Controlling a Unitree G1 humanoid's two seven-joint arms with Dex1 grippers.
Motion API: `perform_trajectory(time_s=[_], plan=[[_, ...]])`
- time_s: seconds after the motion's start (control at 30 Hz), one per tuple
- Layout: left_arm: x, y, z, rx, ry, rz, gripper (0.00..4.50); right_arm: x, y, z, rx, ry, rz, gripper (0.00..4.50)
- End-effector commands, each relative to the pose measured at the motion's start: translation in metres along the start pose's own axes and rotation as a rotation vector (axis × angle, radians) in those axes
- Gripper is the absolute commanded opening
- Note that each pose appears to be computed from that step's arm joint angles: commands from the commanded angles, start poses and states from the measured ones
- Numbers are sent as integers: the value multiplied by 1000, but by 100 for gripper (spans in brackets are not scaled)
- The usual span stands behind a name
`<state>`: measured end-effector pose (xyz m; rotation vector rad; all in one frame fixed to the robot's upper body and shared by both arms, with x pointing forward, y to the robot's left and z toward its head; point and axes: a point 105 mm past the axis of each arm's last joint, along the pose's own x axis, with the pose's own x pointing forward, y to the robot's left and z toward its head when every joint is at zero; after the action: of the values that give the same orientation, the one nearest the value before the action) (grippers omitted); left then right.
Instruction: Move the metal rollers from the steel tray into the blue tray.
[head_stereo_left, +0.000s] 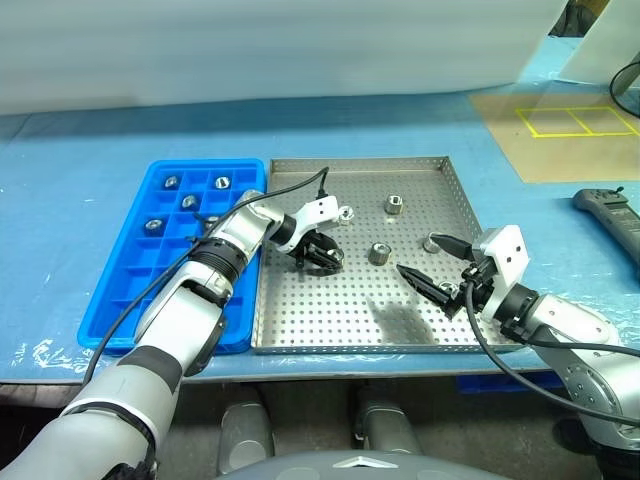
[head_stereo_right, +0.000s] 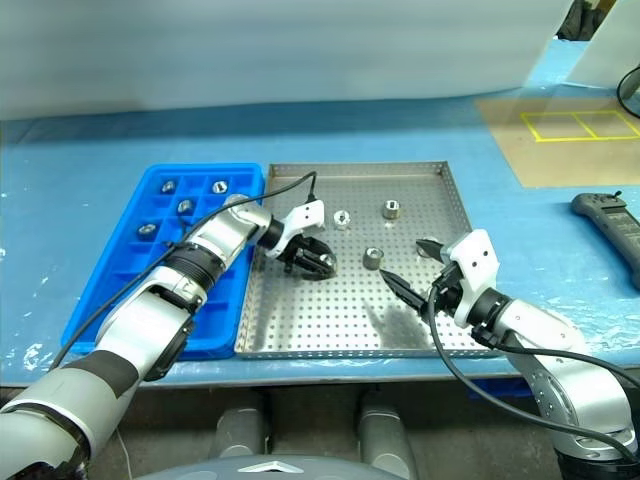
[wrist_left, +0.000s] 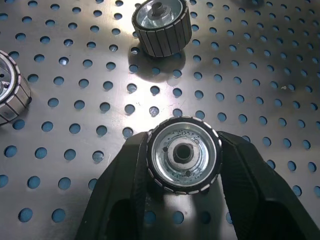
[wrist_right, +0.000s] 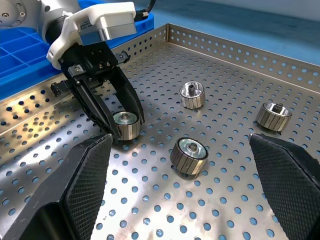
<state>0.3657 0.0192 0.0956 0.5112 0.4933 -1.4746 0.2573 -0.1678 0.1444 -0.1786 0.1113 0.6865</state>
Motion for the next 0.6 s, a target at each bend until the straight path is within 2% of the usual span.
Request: perform_trajectory(time_s=[0.03,0.23,0.6], plan=[[-4,3,7,39,4,13,171,-1,7,16,-49,-54,15,450],[-10,7,18,28,-50,40,171,0,11,17,-45,-56,45,450],[-44,8,39,22,-155,134,171,20,16,22,-62,-67,158,450]])
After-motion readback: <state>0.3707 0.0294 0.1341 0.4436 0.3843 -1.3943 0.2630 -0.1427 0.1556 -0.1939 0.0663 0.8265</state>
